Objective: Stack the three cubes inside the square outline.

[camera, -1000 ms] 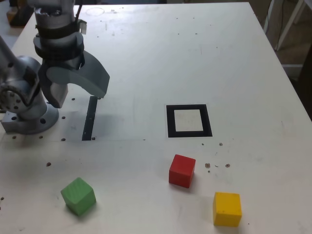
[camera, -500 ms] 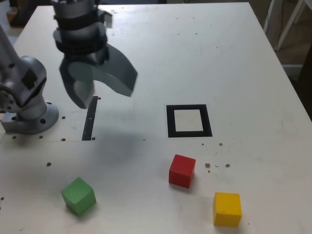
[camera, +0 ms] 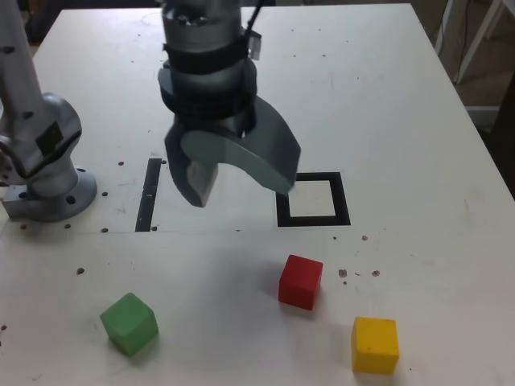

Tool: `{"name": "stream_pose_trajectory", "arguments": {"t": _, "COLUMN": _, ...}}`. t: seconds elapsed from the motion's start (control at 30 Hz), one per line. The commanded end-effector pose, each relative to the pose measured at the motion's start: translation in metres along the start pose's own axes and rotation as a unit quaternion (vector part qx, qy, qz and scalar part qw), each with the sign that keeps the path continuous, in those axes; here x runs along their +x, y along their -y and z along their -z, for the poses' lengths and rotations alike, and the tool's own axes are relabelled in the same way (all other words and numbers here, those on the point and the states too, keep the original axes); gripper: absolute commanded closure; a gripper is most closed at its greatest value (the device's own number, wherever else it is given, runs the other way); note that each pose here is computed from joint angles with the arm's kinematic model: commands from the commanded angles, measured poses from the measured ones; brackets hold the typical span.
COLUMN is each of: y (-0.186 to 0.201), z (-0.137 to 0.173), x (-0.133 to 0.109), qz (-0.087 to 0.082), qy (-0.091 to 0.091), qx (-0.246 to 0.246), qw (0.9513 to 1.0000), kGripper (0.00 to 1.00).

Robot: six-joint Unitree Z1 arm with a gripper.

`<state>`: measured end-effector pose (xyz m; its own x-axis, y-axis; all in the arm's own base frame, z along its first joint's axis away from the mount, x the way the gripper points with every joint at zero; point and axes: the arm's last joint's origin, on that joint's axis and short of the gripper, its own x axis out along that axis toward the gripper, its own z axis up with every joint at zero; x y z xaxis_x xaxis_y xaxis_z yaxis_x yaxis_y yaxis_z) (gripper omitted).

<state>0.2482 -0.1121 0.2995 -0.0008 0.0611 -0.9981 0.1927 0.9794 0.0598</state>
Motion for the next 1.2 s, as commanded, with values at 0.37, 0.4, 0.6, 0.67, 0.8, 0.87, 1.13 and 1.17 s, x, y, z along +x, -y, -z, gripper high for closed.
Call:
{"name": "stream_pose_trajectory", "arguments": {"t": 0.37, "y": 0.030, "z": -0.052, "x": 0.018, "qz": -0.007, "qy": -0.011, "qx": 0.009, "qw": 0.9999, "kGripper": 0.06}}
{"name": "stream_pose_trajectory", "arguments": {"t": 0.4, "y": 0.032, "z": -0.054, "x": 0.019, "qz": -0.007, "qy": -0.011, "qx": 0.010, "qw": 0.9999, "kGripper": 0.06}}
{"name": "stream_pose_trajectory", "arguments": {"t": 0.6, "y": 0.038, "z": -0.058, "x": 0.027, "qz": -0.013, "qy": -0.022, "qx": 0.008, "qw": 0.9997, "kGripper": 0.07}}
{"name": "stream_pose_trajectory", "arguments": {"t": 0.67, "y": 0.040, "z": -0.061, "x": 0.032, "qz": -0.015, "qy": -0.029, "qx": 0.009, "qw": 0.9994, "kGripper": 0.07}}
{"name": "stream_pose_trajectory", "arguments": {"t": 0.8, "y": 0.045, "z": -0.068, "x": 0.042, "qz": -0.022, "qy": -0.043, "qx": 0.010, "qw": 0.9988, "kGripper": 0.08}}
{"name": "stream_pose_trajectory", "arguments": {"t": 0.87, "y": 0.047, "z": -0.070, "x": 0.043, "qz": -0.024, "qy": -0.047, "qx": 0.011, "qw": 0.9986, "kGripper": 0.09}}
{"name": "stream_pose_trajectory", "arguments": {"t": 1.13, "y": 0.061, "z": -0.086, "x": 0.054, "qz": -0.027, "qy": -0.057, "qx": 0.021, "qw": 0.9978, "kGripper": 0.14}}
{"name": "stream_pose_trajectory", "arguments": {"t": 1.17, "y": 0.062, "z": -0.087, "x": 0.056, "qz": -0.026, "qy": -0.058, "qx": 0.021, "qw": 0.9977, "kGripper": 0.15}}
